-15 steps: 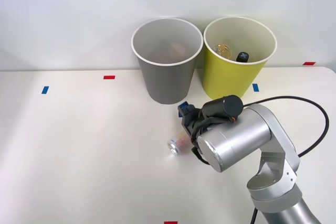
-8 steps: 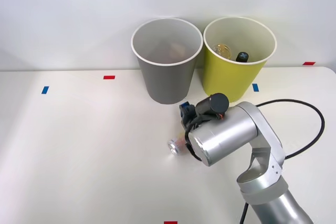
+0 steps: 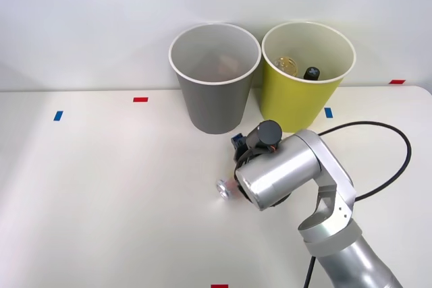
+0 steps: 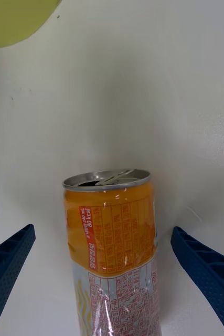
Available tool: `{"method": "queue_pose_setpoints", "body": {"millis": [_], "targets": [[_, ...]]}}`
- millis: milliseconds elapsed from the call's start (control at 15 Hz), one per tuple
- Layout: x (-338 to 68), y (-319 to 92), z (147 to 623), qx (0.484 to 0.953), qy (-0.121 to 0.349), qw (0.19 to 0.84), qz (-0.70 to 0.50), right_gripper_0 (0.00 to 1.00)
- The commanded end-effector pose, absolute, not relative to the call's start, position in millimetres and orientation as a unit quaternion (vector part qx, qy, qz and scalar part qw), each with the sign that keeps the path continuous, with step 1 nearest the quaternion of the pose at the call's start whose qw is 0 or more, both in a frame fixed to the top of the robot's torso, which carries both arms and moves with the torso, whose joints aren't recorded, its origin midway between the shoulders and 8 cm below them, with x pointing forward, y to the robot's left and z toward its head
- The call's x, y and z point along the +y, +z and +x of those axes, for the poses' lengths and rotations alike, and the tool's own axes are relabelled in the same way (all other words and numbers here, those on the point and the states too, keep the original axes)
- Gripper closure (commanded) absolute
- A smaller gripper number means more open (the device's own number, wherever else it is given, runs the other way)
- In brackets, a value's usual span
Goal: Put cans in the gray bin, plastic bottles in the light green bin
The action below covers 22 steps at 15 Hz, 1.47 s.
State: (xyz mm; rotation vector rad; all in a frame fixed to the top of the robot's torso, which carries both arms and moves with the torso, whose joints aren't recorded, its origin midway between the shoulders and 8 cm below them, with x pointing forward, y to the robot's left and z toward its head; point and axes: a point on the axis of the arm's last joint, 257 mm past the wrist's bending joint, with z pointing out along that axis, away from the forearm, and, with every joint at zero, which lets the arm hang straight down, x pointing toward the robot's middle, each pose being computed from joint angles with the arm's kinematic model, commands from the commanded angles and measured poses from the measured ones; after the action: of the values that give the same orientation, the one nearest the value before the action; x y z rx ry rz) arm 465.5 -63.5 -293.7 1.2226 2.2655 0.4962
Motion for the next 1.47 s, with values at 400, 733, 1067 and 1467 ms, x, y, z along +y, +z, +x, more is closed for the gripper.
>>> {"method": "queue_pose_setpoints", "body": {"millis": [400, 733, 1067, 1467], "targets": [[-67.3, -300.8, 459.0, 0.854, 0.141, 0.295, 0.404, 0.97], [-61.6, -288.6, 462.2, 0.896, 0.09, 0.339, 0.273, 0.98], [-47.0, -227.4, 471.8, 0.902, 0.07, 0.41, 0.11, 0.98], [-53.7, -168.1, 474.0, 0.868, 0.005, 0.491, -0.077, 0.98]]}}
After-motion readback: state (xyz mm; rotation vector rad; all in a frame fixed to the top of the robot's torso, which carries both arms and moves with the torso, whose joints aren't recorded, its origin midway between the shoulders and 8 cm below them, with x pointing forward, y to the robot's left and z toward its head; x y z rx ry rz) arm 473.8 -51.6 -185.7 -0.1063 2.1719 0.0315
